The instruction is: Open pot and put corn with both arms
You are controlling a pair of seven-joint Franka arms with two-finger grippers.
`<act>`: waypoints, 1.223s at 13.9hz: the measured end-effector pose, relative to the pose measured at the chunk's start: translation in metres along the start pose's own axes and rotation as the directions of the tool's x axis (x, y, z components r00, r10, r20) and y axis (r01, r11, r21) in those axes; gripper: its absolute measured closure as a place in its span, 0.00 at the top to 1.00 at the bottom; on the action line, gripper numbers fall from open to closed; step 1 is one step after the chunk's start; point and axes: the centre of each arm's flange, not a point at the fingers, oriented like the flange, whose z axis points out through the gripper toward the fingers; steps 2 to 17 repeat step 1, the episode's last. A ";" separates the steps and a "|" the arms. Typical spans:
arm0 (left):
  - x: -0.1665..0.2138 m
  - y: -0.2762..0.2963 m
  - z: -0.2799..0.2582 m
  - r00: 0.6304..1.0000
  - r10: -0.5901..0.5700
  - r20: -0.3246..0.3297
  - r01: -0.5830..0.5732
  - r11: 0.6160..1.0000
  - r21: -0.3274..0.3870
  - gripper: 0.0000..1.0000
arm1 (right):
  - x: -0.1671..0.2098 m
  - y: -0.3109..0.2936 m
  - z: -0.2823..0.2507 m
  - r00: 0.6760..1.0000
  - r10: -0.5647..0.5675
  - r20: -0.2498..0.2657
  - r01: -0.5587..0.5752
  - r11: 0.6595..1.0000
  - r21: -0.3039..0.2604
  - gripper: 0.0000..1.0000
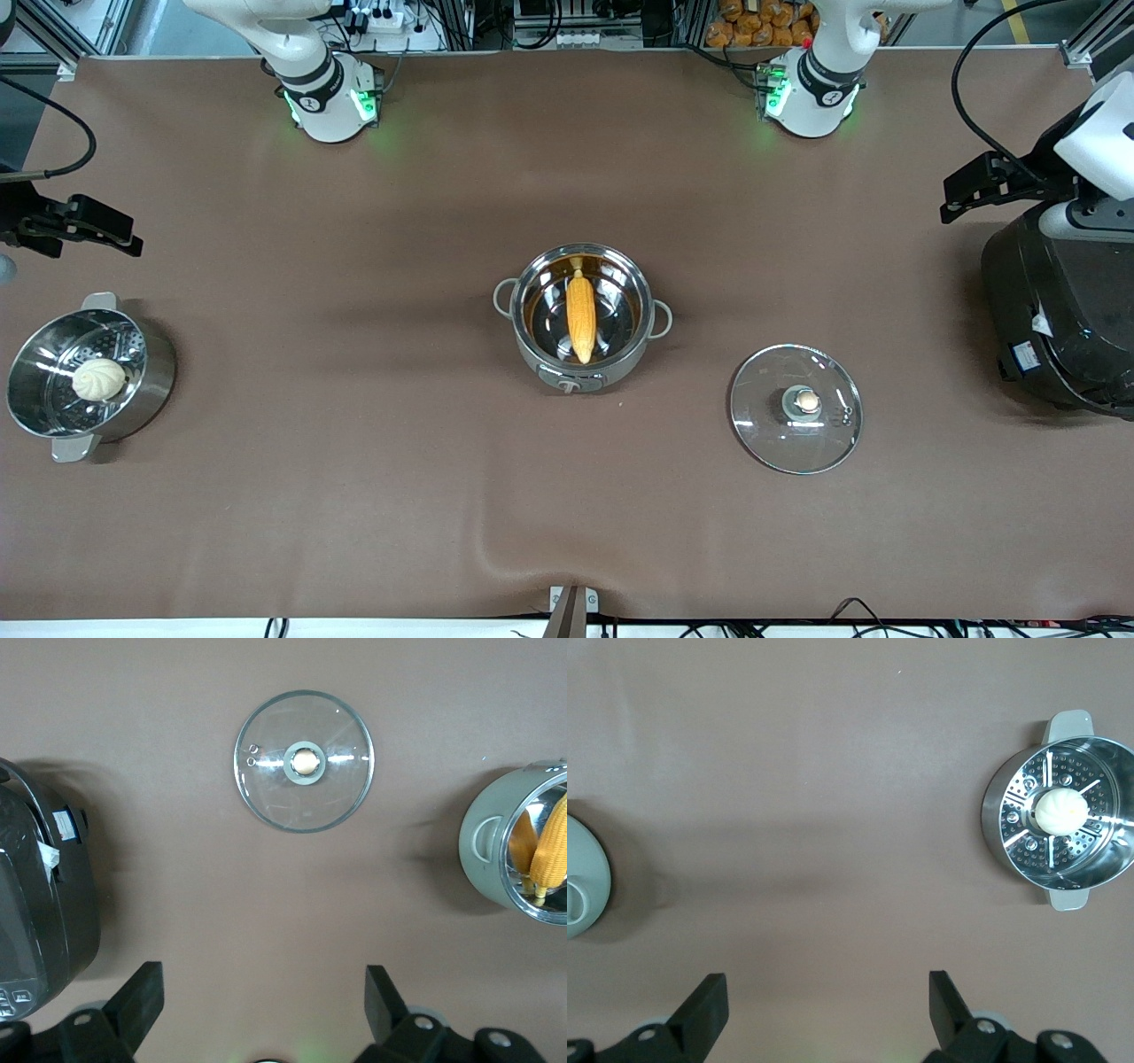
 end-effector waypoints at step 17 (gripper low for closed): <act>0.000 0.000 0.000 1.000 0.000 0.000 0.000 1.000 0.000 1.00 | 0.000 0.000 0.000 1.000 0.000 0.000 0.000 1.000 0.000 1.00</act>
